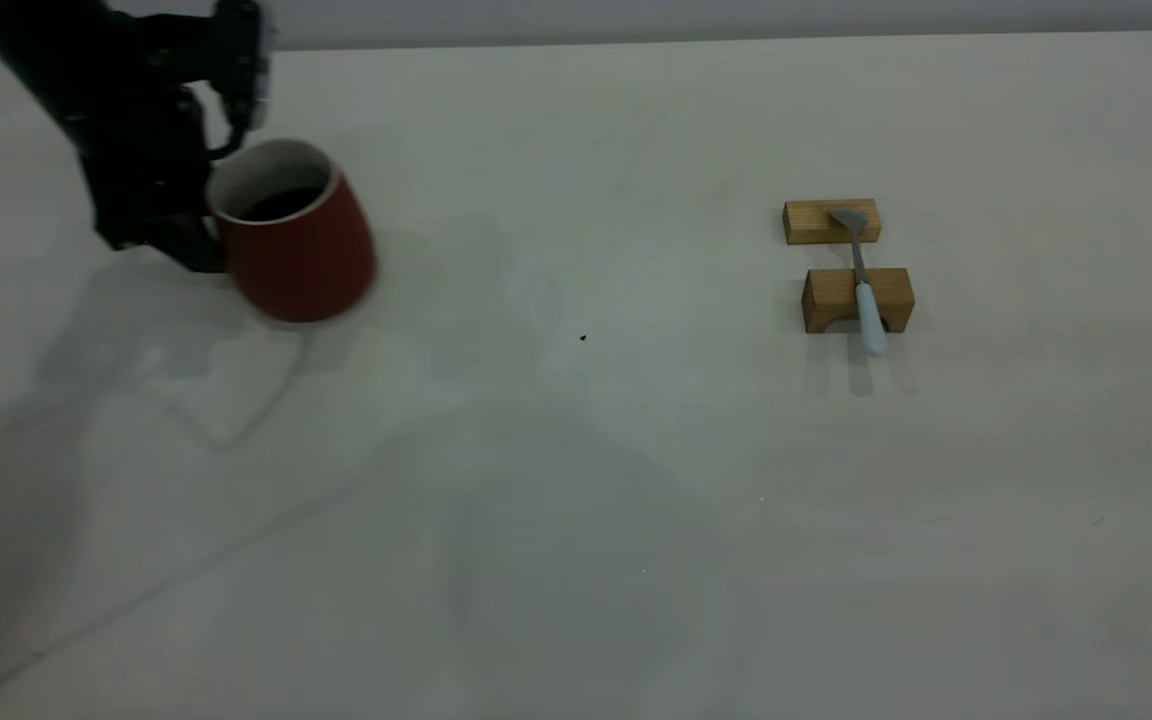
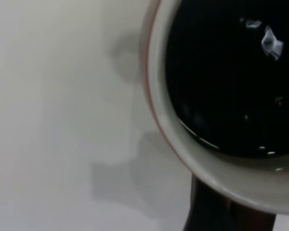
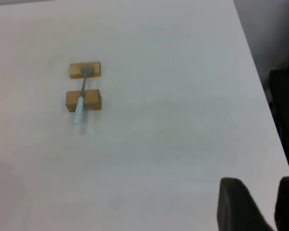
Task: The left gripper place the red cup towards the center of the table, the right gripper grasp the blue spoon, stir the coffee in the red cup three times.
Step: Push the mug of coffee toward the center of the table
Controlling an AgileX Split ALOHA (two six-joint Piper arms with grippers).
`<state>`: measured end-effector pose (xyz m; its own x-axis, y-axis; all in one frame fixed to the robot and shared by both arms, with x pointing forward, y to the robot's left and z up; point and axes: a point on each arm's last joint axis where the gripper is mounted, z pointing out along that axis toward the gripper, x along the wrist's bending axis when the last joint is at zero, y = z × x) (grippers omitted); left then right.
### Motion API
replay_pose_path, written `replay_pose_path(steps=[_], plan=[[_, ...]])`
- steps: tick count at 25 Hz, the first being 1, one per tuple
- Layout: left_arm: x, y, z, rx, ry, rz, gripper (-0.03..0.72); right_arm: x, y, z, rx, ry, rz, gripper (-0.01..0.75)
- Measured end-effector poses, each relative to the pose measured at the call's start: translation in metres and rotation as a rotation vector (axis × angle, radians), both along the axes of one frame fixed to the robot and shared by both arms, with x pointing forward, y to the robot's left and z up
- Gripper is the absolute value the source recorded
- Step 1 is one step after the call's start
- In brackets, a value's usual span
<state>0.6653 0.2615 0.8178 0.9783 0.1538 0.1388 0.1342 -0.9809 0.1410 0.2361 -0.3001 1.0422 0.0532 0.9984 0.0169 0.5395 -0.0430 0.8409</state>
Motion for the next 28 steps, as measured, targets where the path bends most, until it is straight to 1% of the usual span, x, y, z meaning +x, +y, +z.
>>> replay_pose_path(steps=[6, 13, 16, 19, 24, 26, 28], plan=[[-0.003, -0.036, 0.000, -0.029, -0.015, -0.048, 0.523, 0.000, 0.000, 0.000, 0.000, 0.000, 0.000, 0.237], [-0.008, -0.085, 0.002, -0.116, -0.059, -0.043, 0.523, 0.000, 0.000, 0.000, 0.000, 0.000, 0.000, 0.237], [-0.010, -0.101, 0.003, -0.133, -0.079, -0.052, 0.523, 0.000, 0.000, 0.000, 0.000, 0.000, 0.000, 0.237], [-0.011, -0.107, 0.003, -0.139, -0.087, -0.057, 0.523, 0.000, 0.000, 0.000, 0.000, 0.000, 0.000, 0.237], [-0.011, -0.107, 0.005, -0.155, -0.074, -0.019, 0.523, 0.000, 0.000, 0.000, 0.000, 0.000, 0.000, 0.237], [-0.012, -0.107, 0.014, -0.164, -0.068, -0.007, 0.523, 0.000, 0.000, 0.000, 0.000, 0.000, 0.000, 0.237], [-0.012, -0.108, 0.033, -0.179, -0.079, -0.003, 0.523, 0.000, 0.000, 0.000, 0.000, 0.000, 0.000, 0.237]])
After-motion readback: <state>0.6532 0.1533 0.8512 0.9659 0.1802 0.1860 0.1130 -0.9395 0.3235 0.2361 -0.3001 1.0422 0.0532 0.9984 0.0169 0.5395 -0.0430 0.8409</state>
